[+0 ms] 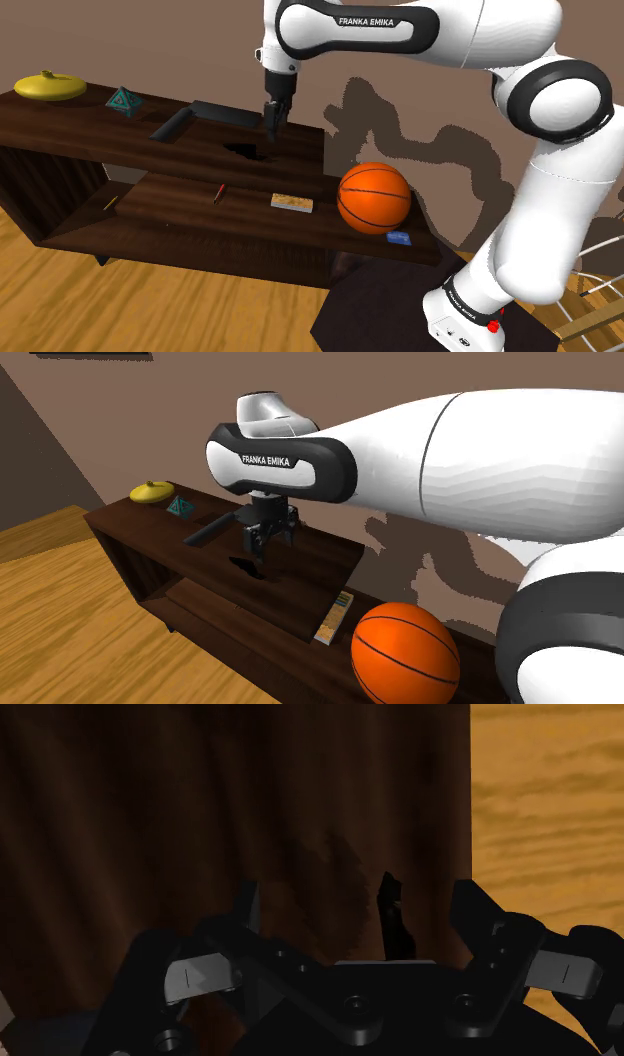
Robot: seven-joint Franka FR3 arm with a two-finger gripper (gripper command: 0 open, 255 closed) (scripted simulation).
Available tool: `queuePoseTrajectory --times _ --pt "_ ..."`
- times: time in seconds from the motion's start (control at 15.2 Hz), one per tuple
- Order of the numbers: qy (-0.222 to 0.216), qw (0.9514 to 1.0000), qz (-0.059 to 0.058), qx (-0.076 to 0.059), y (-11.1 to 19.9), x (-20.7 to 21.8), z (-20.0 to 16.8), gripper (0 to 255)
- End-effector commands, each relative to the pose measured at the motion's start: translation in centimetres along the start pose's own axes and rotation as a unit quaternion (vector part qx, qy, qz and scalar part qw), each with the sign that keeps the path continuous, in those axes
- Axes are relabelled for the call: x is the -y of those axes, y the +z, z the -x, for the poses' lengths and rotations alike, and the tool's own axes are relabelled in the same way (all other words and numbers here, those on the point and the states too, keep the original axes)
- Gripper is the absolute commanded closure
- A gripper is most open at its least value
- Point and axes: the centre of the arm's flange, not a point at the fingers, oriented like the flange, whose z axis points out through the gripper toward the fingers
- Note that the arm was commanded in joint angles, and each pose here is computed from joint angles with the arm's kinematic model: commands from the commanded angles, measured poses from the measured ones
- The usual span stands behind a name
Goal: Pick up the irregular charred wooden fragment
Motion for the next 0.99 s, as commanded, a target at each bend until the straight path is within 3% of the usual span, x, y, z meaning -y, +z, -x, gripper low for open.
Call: queuePoseTrajectory --times 0.0,0.33,0.92 --pt "-0.026 0.9997 -0.002 0.003 0.5 1.0 -2.7 0" --pt "-0.081 0.9966 -0.007 0.011 1.9 4.0 -7.6 0" --pt "-0.081 0.9966 -0.007 0.011 5.9 3.8 -7.8 0"
